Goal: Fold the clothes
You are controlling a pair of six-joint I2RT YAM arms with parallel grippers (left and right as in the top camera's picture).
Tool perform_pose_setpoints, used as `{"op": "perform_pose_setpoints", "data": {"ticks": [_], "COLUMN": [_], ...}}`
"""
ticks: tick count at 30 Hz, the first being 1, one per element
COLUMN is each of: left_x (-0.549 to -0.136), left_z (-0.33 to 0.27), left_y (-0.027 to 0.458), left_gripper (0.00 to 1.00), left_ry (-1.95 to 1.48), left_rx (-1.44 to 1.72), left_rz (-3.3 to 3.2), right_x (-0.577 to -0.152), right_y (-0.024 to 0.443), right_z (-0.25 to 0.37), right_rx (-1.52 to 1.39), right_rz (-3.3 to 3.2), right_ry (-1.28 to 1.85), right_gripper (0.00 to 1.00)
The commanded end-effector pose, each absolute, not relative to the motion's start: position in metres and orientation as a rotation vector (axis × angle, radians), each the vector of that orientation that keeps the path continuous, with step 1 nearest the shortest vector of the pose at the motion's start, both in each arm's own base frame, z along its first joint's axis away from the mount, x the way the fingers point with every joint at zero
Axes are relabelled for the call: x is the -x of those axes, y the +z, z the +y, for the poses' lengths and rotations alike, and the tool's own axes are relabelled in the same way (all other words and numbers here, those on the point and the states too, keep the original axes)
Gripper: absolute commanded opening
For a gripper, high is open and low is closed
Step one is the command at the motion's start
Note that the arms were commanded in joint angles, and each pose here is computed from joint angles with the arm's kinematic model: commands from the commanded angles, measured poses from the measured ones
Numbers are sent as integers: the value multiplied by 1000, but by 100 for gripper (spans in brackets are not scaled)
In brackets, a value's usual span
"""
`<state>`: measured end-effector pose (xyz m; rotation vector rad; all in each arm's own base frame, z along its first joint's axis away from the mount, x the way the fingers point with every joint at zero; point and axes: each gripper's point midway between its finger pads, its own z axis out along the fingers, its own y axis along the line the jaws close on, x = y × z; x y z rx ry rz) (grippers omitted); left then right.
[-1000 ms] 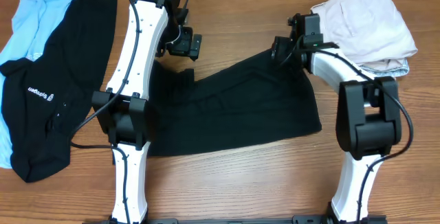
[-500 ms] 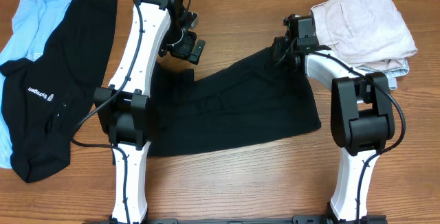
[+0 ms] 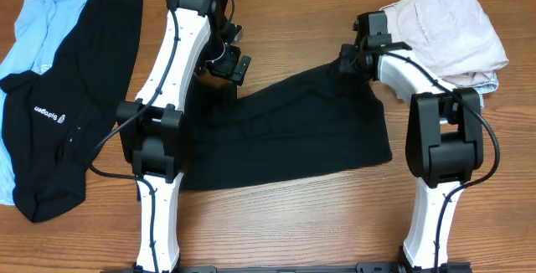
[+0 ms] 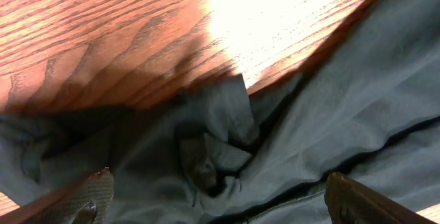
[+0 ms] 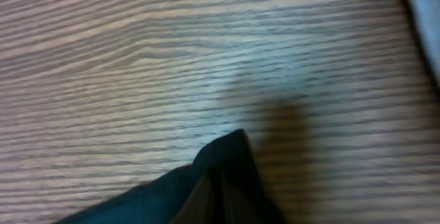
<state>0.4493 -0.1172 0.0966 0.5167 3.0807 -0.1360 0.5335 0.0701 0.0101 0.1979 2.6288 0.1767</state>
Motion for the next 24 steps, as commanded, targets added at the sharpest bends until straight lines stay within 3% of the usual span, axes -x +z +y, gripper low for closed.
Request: {"op": "perform_pose_setpoints", "data": {"ticks": [1,15,24], "left_x": [-446,-448,-445], "left_z": [-123,-124,-127], "left_y": [93,91,44], "left_gripper": [100,100,92], "left_ry": [-161,-171,-197], "left_rx": [-529,-512,-517], "left_rz": [3090,3088,3186], "right_x": [-552,-545,-543], "right_y": [36,54,53], "right_z": [66,63,63], "right_rx": [-206,-217,-217], "right_rz": [2574,2631,2639], "right_ry": [164,146,144], "right_gripper": [4,4,4]}}
